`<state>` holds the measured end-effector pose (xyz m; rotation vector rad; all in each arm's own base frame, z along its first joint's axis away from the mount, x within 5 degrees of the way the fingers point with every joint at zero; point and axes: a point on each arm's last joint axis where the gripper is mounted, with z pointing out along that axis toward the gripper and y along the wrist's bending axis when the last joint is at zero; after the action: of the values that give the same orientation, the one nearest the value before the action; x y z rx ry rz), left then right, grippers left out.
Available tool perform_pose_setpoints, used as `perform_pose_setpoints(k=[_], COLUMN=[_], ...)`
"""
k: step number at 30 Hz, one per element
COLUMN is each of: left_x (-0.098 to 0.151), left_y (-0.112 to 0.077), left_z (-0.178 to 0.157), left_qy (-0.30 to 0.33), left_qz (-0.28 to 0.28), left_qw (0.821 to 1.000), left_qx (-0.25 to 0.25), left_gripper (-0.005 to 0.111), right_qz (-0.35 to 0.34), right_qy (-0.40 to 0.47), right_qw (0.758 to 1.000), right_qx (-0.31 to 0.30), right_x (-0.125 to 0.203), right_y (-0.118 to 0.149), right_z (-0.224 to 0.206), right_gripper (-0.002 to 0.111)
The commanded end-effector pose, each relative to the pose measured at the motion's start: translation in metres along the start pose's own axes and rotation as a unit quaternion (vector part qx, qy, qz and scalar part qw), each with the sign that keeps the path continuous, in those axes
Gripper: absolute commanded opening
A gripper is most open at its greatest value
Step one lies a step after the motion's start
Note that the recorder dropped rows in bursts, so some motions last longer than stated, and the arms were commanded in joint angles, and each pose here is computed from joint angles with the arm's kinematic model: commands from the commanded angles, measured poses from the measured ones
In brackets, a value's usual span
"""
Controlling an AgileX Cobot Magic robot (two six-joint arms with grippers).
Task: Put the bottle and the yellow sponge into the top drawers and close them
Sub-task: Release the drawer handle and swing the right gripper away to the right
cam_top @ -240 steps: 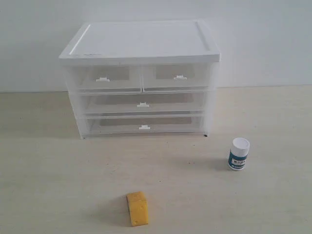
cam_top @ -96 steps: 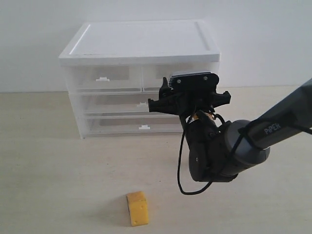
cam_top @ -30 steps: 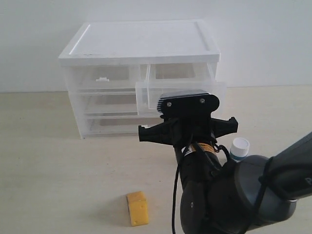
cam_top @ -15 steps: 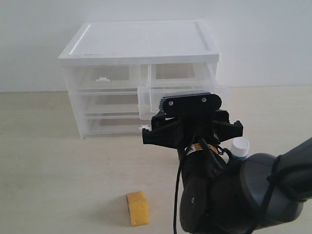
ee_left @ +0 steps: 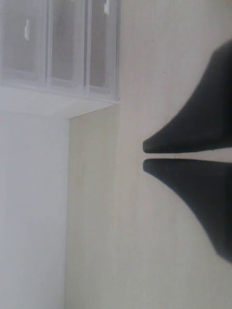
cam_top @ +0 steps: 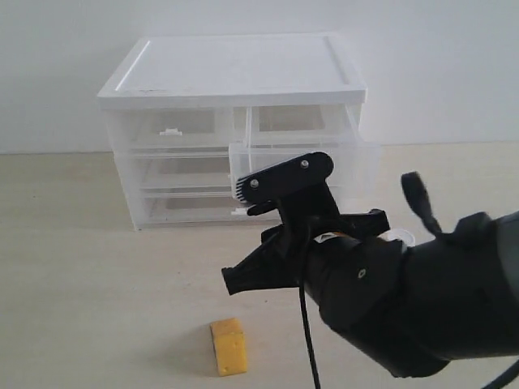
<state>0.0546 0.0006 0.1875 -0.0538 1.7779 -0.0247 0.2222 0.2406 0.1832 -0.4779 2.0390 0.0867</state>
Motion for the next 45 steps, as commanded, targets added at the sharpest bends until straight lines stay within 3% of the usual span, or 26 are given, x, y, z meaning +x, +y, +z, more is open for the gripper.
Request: perform_pose_setpoints(k=[1,7,12,14,19,21,22,24,27,32,34,39,45], left_x=[0.0,0.0,0.0,0.0,0.0,0.0,0.0,0.0,0.0,0.0,0.0,0.0,0.0], left_y=[0.0,0.0,0.0,0.0,0.0,0.0,0.0,0.0,0.0,0.0,0.0,0.0,0.0], left_z=[0.0,0.0,0.0,0.0,0.0,0.0,0.0,0.0,0.0,0.0,0.0,0.0,0.0], left_qy=[-0.004,-0.004,-0.004,-0.004,-0.004,-0.004,-0.004,-0.004,-0.004,-0.004,-0.004,-0.004,-0.004], left_qz=[-0.003,-0.003,-0.003,-0.003,-0.003,-0.003,-0.003,-0.003,-0.003,-0.003,-0.003,-0.003,-0.003], left_qw=[1.0,1.0,1.0,1.0,1.0,1.0,1.0,1.0,1.0,1.0,1.0,1.0,1.0], left_qx=[0.0,0.0,0.0,0.0,0.0,0.0,0.0,0.0,0.0,0.0,0.0,0.0,0.0], left_gripper=[0.004,0.004,0.004,0.004,0.004,0.004,0.004,0.004,0.004,0.004,0.004,0.004,0.004], right_qz=[-0.054,-0.122,-0.179,-0.19,-0.228,-0.218,-0.216,-0.204,-0.156,-0.153,-0.152,-0.124,-0.072], right_qy=[0.027,0.034,0.004,-0.011,-0.01,0.091,0.126,0.207,0.3,0.422,0.432,0.425,0.325], right_qw=[0.995,0.977,0.944,0.92,0.819,0.782,0.778,0.78,0.807,0.838,0.846,0.861,0.915], right_qx=[-0.073,-0.169,-0.277,-0.342,-0.527,-0.576,-0.577,-0.554,-0.485,-0.311,-0.274,-0.249,-0.226], right_x=[-0.009,-0.017,-0.02,-0.02,-0.016,-0.013,-0.012,-0.011,-0.011,0.002,0.004,0.006,0.005], right_y=[0.003,0.01,0.025,0.034,0.037,0.02,0.014,-0.002,-0.024,-0.075,-0.095,-0.139,-0.198], right_z=[-0.021,-0.044,-0.058,-0.065,-0.083,-0.087,-0.086,-0.083,-0.075,-0.059,-0.054,-0.046,-0.036], right_gripper=[0.001,0.001,0.0,0.0,0.0,0.0,0.0,0.0,0.0,0.0,0.0,0.0,0.0])
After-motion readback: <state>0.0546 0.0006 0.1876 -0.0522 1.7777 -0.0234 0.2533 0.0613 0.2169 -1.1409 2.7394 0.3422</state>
